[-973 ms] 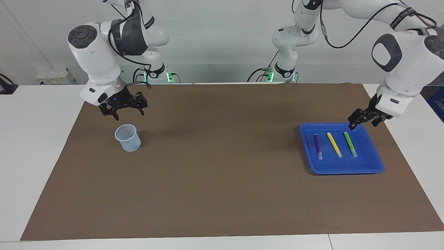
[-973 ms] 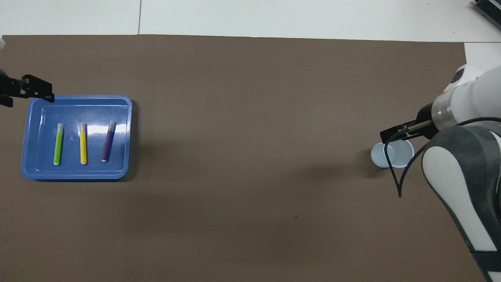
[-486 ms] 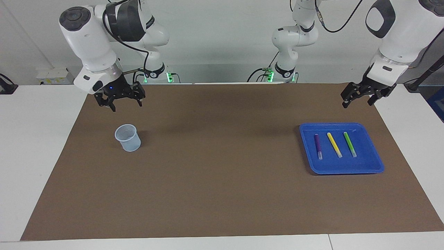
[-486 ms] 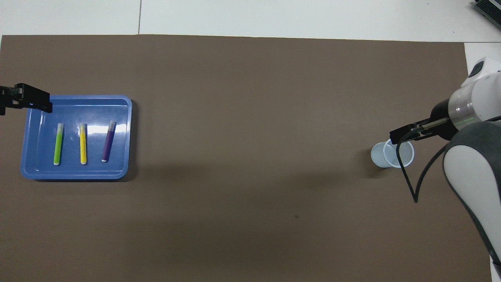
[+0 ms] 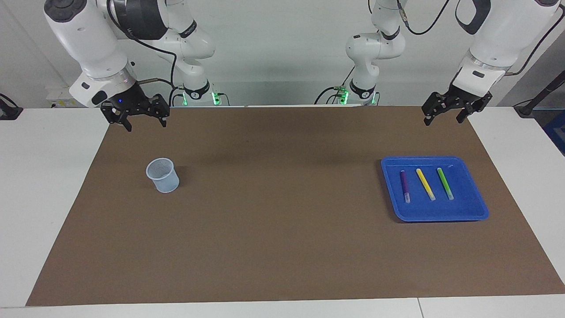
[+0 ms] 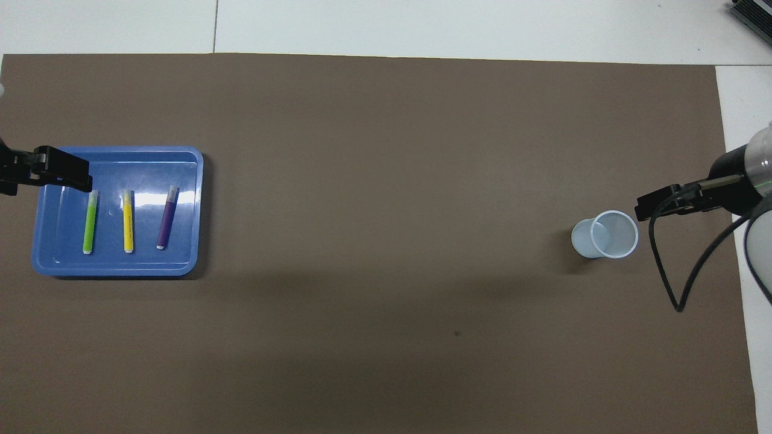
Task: Right arm passes pens to left for tray arrangement
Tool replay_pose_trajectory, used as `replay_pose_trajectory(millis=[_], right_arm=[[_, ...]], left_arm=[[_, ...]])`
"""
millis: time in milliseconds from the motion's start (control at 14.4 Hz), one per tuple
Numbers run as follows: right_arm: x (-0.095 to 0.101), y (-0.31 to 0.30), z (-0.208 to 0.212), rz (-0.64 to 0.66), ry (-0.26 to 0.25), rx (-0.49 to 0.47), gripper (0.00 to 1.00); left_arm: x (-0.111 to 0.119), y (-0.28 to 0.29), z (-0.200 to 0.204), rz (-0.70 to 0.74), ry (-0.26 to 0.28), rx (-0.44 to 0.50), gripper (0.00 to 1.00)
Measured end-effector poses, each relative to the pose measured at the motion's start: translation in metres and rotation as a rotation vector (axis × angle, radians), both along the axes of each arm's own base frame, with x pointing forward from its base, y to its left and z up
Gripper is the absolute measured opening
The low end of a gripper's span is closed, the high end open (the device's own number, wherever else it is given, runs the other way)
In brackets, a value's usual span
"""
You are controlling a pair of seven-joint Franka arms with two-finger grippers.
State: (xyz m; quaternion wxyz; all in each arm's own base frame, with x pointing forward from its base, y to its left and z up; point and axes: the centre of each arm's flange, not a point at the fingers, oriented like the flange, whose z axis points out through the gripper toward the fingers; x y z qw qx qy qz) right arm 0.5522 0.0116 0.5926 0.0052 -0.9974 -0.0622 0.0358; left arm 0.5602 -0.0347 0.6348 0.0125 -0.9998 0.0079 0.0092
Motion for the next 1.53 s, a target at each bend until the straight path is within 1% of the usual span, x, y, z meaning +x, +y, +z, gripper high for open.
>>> replay_pose_trajectory(millis=[278, 695, 1528], right_arm=[[0.000, 0.002, -0.001, 0.001, 0.001, 0.000, 1.00], [0.000, -0.002, -0.001, -0.006, 0.001, 0.000, 1.00], [0.000, -0.002, -0.001, -0.007, 0.001, 0.000, 1.00]], left_arm=[[-0.005, 0.006, -0.010, 0.011, 0.016, 0.002, 1.00], [-0.007, 0.014, -0.014, 0.025, 0.000, 0.002, 1.00], [-0.007, 0.007, -0.014, 0.012, -0.003, 0.002, 1.00]])
